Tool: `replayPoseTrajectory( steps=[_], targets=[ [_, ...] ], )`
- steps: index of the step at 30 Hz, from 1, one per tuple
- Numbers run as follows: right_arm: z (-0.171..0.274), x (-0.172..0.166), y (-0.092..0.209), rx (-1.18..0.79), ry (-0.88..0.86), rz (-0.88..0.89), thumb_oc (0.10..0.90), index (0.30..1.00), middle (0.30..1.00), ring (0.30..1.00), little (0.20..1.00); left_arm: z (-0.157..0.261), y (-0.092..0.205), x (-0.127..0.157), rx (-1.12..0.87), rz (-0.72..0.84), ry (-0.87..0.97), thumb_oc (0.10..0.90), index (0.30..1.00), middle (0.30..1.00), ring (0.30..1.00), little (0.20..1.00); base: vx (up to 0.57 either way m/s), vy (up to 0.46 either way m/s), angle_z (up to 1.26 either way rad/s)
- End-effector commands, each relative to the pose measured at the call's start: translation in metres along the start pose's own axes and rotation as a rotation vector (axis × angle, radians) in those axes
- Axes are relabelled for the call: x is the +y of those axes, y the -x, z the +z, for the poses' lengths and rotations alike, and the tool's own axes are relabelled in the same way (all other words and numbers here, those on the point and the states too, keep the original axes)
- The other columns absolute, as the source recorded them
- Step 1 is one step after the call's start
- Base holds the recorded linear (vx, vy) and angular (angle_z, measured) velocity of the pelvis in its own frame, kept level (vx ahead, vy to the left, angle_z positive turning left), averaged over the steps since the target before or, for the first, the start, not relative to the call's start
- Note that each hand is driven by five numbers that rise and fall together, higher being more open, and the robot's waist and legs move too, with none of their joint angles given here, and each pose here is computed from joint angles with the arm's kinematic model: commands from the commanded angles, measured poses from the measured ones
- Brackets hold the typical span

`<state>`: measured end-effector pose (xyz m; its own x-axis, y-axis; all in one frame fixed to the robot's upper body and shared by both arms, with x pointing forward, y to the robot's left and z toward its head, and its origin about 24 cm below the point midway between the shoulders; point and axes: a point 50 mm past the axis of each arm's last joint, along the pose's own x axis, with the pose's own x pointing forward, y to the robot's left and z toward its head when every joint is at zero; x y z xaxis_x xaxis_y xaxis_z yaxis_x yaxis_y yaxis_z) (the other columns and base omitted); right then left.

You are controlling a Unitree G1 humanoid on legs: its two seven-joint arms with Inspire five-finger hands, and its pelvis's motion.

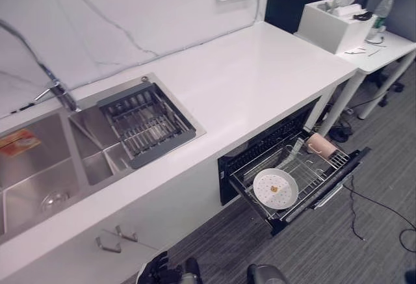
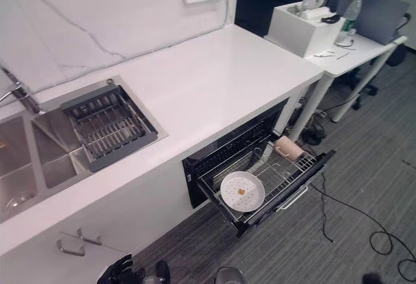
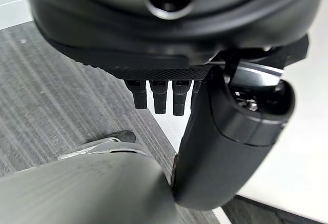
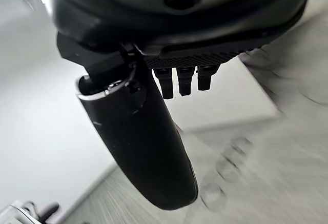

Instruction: Place the dishes in the dishwasher.

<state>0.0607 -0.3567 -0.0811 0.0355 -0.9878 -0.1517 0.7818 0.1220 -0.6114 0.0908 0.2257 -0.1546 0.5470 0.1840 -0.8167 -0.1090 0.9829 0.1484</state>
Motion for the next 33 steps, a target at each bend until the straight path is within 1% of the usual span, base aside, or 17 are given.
replayPoseTrajectory(
  steps=[1,2,3,5,6,10,11,12,13,17,20,26,28,33],
  targets=[
    [0.078,0.019,-0.019,-0.197,-0.242,0.037,0.800,0.900,0.900,0.900,0.900,0.032,-0.008,0.017,-0.081,0.046,0.006,0.800,0.900,0.900,0.900,0.900,-0.14,0.022,0.22],
    [0.081,0.021,-0.019,-0.202,-0.245,0.042,0.800,0.900,0.900,0.900,0.900,0.035,-0.009,0.017,-0.088,0.043,0.005,0.800,0.900,0.900,0.900,0.900,-0.26,0.044,0.25],
    [0.099,0.035,-0.016,-0.254,-0.222,0.105,0.800,0.900,0.900,0.900,0.900,0.049,-0.012,0.015,-0.125,0.033,0.004,0.800,0.900,0.900,0.900,0.900,-0.27,0.035,0.23],
    [0.123,0.049,-0.012,-0.322,-0.214,0.155,0.800,0.900,0.900,0.900,0.900,0.064,-0.014,0.013,-0.168,0.025,0.005,0.800,0.900,0.900,0.900,0.900,-0.28,0.014,0.22],
    [0.144,0.062,-0.006,-0.401,-0.184,0.207,0.800,0.900,0.900,0.900,0.900,0.077,-0.015,0.011,-0.207,0.022,0.008,0.800,0.900,0.900,0.900,0.900,-0.21,-0.019,0.17],
    [0.173,0.076,0.004,-0.510,-0.149,0.273,0.800,0.900,0.900,0.900,0.900,0.093,-0.015,0.009,-0.266,0.015,-0.003,0.800,0.900,0.900,0.900,0.900,-0.09,-0.021,0.36],
    [0.198,0.084,0.012,-0.605,-0.140,0.311,0.800,0.900,0.900,0.900,0.900,0.105,-0.014,0.007,-0.316,0.008,-0.013,0.800,0.900,0.900,0.900,0.900,-0.06,-0.011,0.34],
    [0.203,0.084,0.012,-0.614,-0.144,0.314,0.800,0.900,0.900,0.900,0.900,0.107,-0.013,0.006,-0.324,0.005,-0.015,0.800,0.900,0.900,0.900,0.900,-0.07,0.000,0.04],
    [0.218,0.087,0.015,-0.664,-0.145,0.331,0.800,0.900,0.900,0.900,0.900,0.113,-0.012,0.006,-0.351,0.001,-0.017,0.800,0.900,0.900,0.900,0.900,-0.02,0.015,0.12],
    [0.261,0.085,0.020,-0.803,-0.138,0.342,0.800,0.900,0.900,0.900,0.900,0.123,-0.007,0.008,-0.405,-0.014,-0.036,0.800,0.900,0.900,0.900,0.900,-0.02,0.029,0.28],
    [0.301,0.078,0.023,-0.908,-0.162,0.343,0.800,0.900,0.900,0.900,0.900,0.125,-0.004,0.012,-0.429,-0.025,-0.043,0.800,0.900,0.900,0.900,0.900,0.00,0.052,0.13],
    [0.348,0.066,0.035,-1.061,-0.173,0.316,0.800,0.900,0.900,0.900,0.900,0.129,-0.001,0.013,-0.467,-0.049,-0.062,0.800,0.900,0.900,0.900,0.900,0.01,0.065,0.10],
    [0.372,0.056,0.039,-1.130,-0.174,0.286,0.800,0.900,0.900,0.900,0.900,0.127,0.000,0.013,-0.447,-0.082,-0.098,0.800,0.900,0.900,0.900,0.900,0.04,0.059,0.13],
    [0.408,0.035,0.045,-1.215,-0.181,0.221,0.800,0.900,0.900,0.900,0.900,0.123,0.002,0.016,-0.449,-0.110,-0.157,0.800,0.900,0.900,0.900,0.900,0.03,0.035,0.18]
  ],
)
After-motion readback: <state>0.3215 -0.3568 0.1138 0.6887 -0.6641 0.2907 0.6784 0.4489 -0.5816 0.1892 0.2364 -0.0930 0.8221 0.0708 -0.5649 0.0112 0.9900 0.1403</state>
